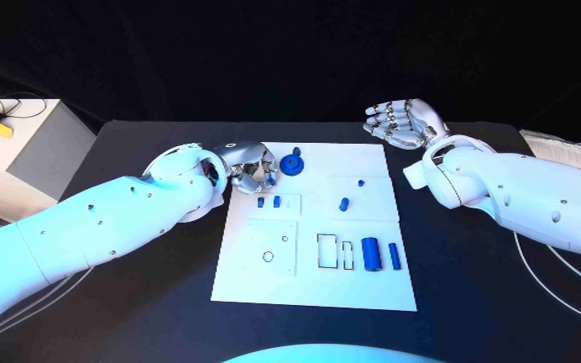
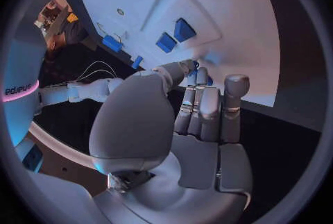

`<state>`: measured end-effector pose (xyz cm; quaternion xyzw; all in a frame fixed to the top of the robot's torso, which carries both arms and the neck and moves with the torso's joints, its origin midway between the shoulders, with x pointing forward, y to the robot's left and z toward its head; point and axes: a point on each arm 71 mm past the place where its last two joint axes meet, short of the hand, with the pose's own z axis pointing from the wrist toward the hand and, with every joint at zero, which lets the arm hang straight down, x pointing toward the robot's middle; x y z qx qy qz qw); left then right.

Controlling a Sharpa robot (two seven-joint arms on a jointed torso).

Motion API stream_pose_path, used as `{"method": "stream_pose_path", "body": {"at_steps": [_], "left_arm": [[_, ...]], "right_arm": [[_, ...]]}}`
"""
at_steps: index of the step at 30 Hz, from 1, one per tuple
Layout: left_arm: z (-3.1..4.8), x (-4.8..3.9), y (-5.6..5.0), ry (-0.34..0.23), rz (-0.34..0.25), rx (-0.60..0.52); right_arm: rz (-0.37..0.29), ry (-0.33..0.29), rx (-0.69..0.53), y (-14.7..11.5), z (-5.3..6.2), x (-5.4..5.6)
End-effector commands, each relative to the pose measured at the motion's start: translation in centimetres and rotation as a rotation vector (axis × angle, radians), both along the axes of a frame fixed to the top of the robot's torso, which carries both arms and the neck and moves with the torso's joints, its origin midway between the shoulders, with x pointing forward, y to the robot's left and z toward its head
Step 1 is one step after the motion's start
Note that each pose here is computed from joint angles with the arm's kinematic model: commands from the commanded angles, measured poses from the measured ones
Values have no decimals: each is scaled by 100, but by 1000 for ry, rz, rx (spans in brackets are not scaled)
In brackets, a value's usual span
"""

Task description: Assemble the parts on the task board

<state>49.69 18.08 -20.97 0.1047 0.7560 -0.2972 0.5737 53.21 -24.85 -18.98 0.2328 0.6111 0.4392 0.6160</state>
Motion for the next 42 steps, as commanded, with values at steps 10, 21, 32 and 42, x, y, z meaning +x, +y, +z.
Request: {"method": "stream_pose_path", "body": {"at_steps": [10, 21, 32, 42], "left_arm": [[-11, -1, -40, 4, -12, 14], [-23, -3, -48, 12, -15, 21], [-66, -7, -66, 21, -21, 30], [-107, -10, -71, 25, -22, 38]], "right_arm": [[18, -1, 3, 31, 4, -7], [19, -1, 3, 31, 4, -6], [20, 0, 3, 31, 3, -7], [21, 1, 3, 28, 3, -8]]}}
